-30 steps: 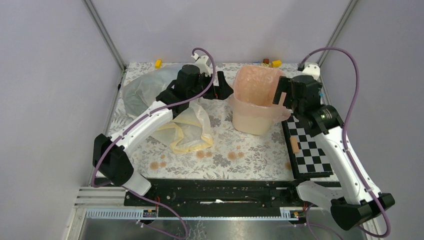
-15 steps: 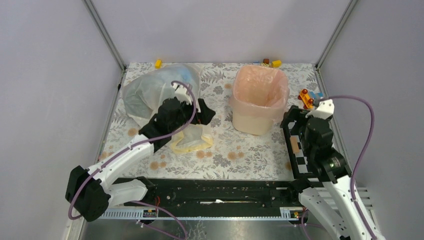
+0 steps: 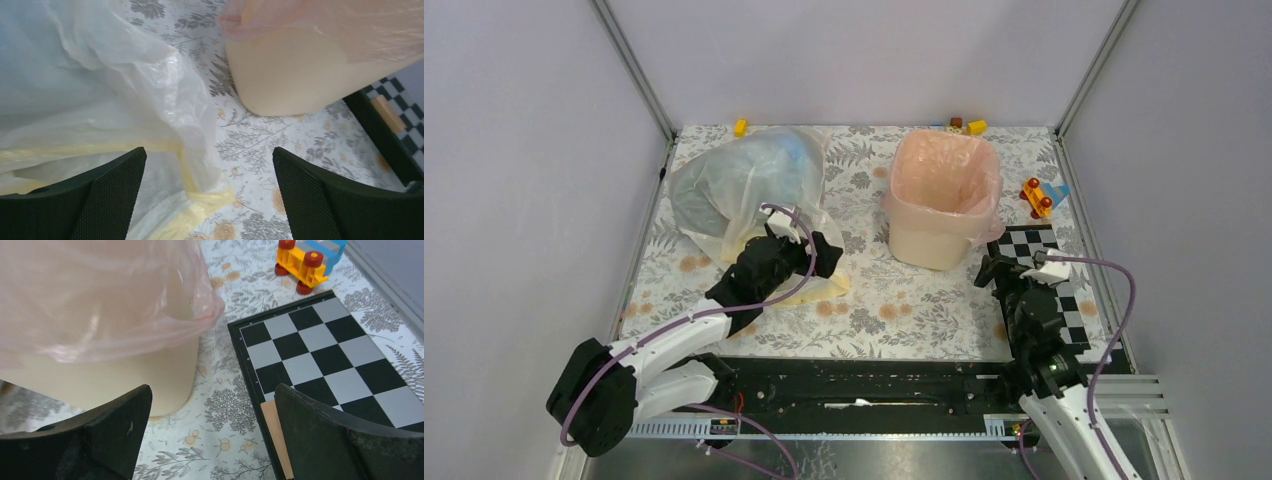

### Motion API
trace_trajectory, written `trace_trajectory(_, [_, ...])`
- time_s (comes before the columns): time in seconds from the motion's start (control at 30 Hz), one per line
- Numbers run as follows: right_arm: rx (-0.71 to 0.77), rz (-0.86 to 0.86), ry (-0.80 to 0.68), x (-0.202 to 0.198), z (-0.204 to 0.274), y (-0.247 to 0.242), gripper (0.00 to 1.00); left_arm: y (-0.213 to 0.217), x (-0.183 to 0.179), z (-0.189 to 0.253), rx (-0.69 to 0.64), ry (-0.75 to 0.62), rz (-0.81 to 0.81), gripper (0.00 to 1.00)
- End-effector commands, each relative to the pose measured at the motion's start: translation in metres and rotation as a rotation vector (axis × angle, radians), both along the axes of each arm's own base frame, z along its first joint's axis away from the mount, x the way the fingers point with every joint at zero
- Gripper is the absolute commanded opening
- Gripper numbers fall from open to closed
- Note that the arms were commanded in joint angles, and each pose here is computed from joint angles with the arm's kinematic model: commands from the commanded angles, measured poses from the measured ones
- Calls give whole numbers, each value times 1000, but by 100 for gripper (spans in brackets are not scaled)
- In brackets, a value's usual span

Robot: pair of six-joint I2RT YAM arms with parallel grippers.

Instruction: Put the trash bags into the trash bin

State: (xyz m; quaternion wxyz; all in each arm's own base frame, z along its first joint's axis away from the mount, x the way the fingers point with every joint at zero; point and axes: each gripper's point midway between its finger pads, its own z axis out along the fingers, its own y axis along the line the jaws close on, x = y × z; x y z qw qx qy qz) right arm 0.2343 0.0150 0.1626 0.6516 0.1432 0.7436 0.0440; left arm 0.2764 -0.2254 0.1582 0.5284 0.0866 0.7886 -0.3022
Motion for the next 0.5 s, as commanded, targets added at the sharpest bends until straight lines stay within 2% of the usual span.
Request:
trace_trajectory(0.0, [-50,-3,-155,23,19,2,100,24,23,20,74,-166,120,99])
trace_trajectory(0.1, [-100,-67,-126,36,6,-6,100,49,38,16,142,-178,207,99])
trace_trajectory(0.23, [-166,-119,-67,56,-6,-15,100,83,57,11,142,-163,324,99])
trace_trajectory(0.33, [-127,-165,-40,70,-22,-35,100,108,68,9,157,-177,413,99])
trace_trajectory(0.47, [-103,-179,-79,75,-42,-53,100,141,81,2,207,-185,501,99])
